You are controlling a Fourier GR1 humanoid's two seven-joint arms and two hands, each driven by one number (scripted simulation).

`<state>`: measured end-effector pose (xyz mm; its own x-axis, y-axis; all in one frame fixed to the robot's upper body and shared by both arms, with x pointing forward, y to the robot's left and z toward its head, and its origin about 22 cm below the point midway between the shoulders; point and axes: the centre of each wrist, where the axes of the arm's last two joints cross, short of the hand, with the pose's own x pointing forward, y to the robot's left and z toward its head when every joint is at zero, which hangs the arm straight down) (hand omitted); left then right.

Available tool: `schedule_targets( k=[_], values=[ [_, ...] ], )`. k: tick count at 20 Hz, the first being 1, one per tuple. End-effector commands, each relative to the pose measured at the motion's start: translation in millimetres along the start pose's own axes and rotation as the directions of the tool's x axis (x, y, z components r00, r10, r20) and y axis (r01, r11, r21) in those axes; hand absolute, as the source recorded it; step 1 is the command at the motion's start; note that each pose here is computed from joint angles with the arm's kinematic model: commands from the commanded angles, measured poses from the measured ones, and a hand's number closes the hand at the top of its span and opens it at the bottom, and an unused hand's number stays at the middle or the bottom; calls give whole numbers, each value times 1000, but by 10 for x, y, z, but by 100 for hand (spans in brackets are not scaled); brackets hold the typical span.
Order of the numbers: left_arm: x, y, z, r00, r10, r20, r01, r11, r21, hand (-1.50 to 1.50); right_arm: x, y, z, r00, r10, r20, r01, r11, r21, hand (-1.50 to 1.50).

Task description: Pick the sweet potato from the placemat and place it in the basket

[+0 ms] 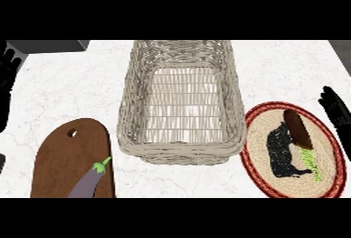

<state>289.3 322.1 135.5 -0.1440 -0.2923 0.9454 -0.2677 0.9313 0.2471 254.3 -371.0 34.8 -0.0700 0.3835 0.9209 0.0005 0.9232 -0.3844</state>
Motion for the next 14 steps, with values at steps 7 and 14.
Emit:
schedule_targets(
  k=[7, 14],
  values=[
    [-113, -257, 94, 996, -85, 23, 88, 977, -193, 0, 465, 780, -526, 896, -336, 289, 362, 932, -37, 150],
    [-311, -549, 186, 993, -99, 68, 116, 945, -307, 0, 468, 2579, -83, 982, 84, 172, -143, 919, 368, -150]
  ],
)
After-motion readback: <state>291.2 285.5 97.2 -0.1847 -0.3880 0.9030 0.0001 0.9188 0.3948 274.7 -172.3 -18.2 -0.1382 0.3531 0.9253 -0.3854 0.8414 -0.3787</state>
